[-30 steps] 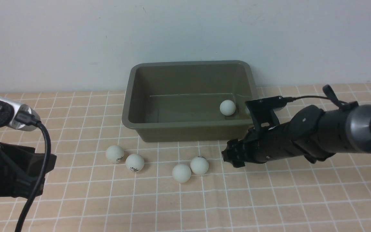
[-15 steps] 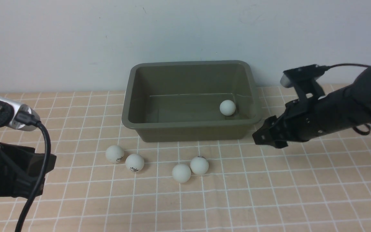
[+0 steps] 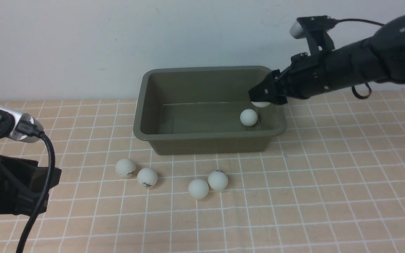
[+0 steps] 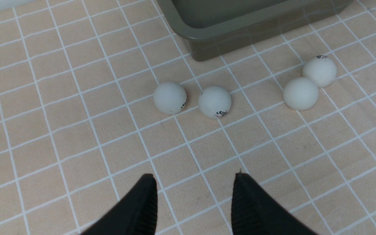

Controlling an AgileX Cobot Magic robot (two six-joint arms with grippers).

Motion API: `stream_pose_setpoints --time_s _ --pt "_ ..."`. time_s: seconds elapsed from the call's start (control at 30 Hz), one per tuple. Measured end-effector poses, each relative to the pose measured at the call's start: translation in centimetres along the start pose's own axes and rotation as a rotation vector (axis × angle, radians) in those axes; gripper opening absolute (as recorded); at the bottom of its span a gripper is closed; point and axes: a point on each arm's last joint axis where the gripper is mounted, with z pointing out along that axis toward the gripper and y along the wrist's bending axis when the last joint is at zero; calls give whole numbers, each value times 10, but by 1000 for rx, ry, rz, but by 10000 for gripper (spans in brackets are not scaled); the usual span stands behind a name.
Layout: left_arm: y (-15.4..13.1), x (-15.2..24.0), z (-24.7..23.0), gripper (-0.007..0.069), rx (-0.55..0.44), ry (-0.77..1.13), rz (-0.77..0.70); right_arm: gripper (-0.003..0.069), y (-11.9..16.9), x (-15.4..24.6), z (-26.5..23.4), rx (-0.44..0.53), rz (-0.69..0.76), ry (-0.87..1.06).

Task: Put the table tennis balls into the box on the light coffee tablecloth.
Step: 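Release the ping pong ball into the bin and lift the gripper away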

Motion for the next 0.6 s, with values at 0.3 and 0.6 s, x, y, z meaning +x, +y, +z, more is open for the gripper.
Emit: stream_pose_setpoints --time_s 0.3,0.6 --pt "1 -1 0 259 -9 -11 -1 416 -26 -2 47 -27 10 31" --pt "4 -4 5 259 -13 -7 -24 609 -10 -44 1 20 -144 -74"
